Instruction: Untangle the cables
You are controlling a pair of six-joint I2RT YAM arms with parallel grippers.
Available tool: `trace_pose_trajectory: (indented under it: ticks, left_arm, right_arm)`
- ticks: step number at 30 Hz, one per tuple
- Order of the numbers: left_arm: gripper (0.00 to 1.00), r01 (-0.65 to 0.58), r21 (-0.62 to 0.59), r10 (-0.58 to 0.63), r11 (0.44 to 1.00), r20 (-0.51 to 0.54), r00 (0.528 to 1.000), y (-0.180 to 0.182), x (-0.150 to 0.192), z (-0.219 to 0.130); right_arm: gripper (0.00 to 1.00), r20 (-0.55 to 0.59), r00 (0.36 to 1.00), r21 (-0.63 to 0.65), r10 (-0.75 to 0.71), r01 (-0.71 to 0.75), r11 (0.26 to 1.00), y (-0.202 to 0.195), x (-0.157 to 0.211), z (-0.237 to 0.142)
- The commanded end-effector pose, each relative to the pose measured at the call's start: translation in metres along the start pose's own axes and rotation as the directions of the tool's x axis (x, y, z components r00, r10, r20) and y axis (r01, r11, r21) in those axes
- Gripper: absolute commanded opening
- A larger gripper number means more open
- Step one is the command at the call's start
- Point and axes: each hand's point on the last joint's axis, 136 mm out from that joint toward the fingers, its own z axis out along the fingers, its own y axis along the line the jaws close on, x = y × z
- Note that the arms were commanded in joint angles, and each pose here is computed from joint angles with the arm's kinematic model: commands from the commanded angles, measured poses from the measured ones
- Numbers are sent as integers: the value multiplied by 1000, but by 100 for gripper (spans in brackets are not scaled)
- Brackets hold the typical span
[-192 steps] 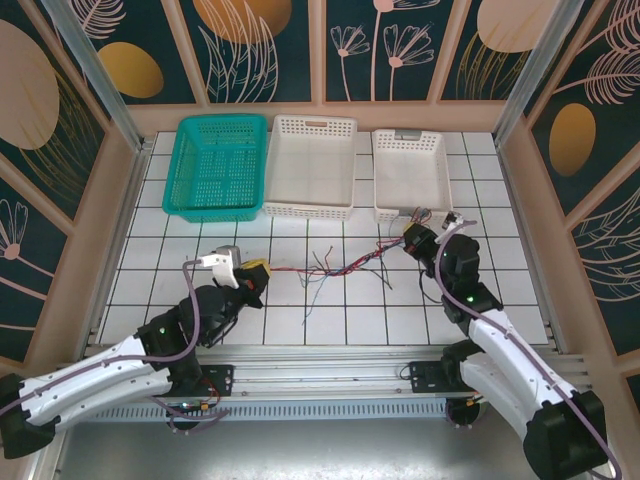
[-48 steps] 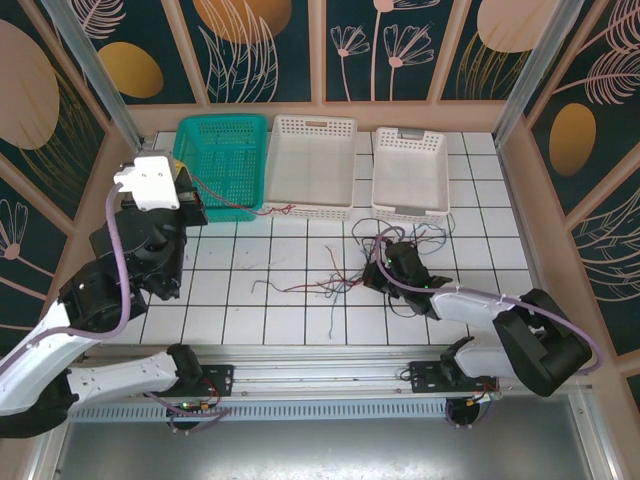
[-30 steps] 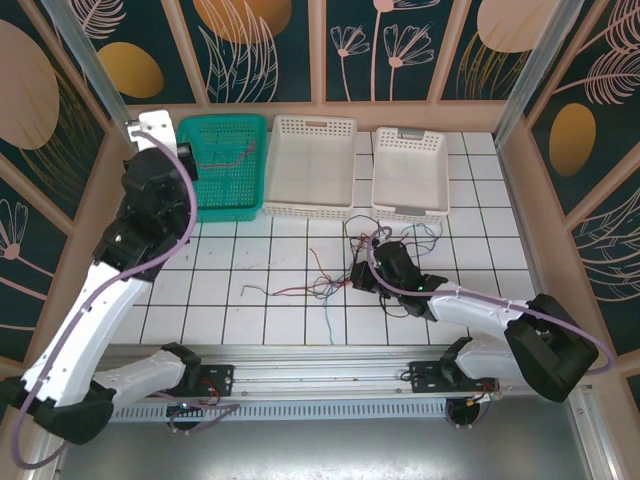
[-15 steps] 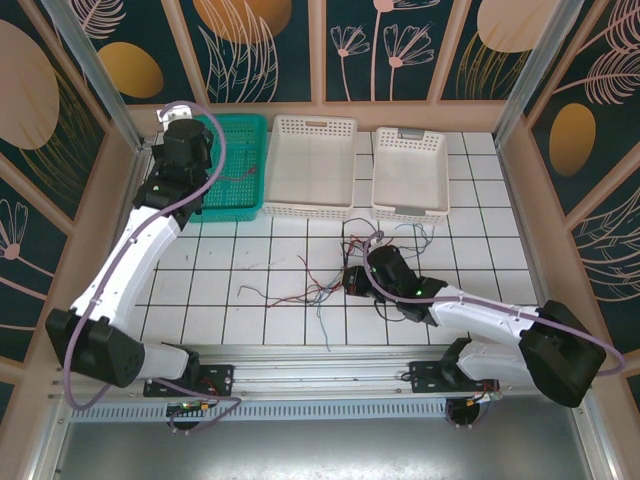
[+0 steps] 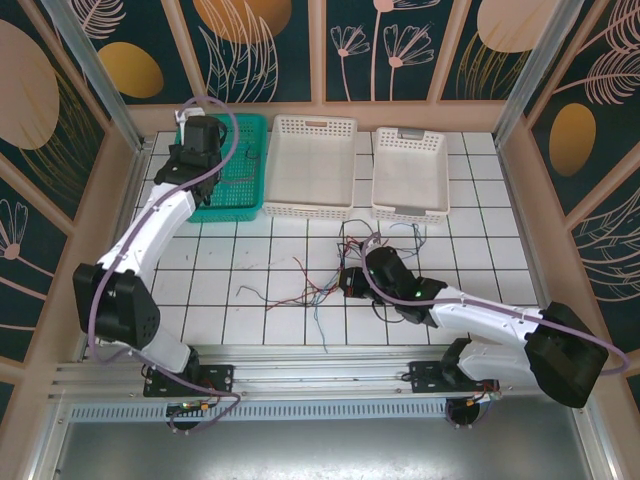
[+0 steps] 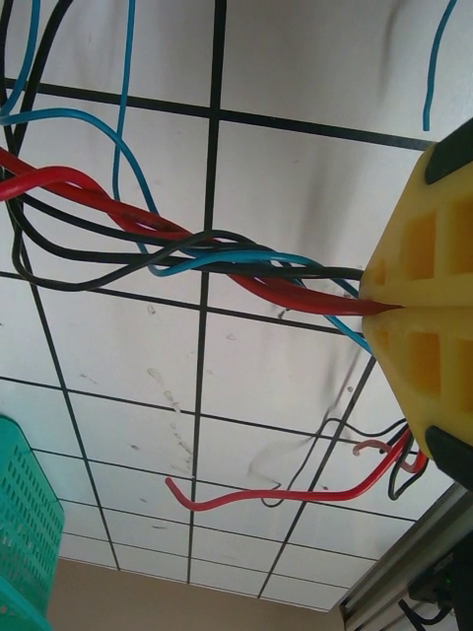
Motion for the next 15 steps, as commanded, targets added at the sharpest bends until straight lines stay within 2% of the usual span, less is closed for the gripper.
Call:
trace_pose_trajectory:
  ticks: [1, 15]
  left_arm:
    - [0, -23, -3, 23, 1000, -64, 998, -10, 17, 20]
    - [0, -116, -43, 102, 992, -244, 964, -29, 82, 93]
  right_arm:
    - [0, 28, 999, -42, -17, 18, 999, 19, -10, -6]
    - [0, 30, 999, -71, -37, 39, 997, 33, -11, -13]
